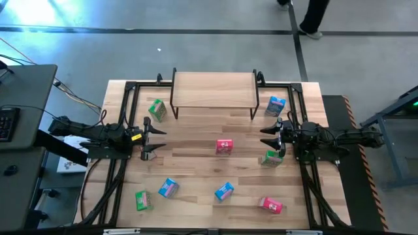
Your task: Stack cereal on shelf
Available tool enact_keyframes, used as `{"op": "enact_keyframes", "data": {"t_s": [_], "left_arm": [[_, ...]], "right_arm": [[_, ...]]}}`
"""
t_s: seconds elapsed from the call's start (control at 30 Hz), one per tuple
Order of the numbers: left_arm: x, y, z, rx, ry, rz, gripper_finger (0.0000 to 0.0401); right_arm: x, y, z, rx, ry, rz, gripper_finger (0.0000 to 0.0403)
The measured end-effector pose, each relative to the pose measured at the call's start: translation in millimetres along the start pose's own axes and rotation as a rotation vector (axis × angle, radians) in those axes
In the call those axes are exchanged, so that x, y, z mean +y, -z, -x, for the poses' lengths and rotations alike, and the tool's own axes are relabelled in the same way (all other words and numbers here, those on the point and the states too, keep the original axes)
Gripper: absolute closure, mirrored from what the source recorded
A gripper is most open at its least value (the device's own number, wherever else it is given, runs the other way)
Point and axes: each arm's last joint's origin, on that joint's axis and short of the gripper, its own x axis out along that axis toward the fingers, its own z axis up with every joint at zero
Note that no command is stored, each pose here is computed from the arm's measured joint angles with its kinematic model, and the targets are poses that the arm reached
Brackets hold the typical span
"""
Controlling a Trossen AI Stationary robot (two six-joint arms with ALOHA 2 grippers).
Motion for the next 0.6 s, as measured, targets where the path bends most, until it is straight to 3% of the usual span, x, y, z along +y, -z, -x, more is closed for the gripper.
{"op": "enact_keyframes", "data": {"t_s": [0.6], "left_arm": [[0.2, -0.6, 0.0, -0.005, -0.005, 0.062, 0.0185]], "right_arm": [[0.0, 0.0, 0.0, 0.000, 0.000, 0.000, 0.0159]]}}
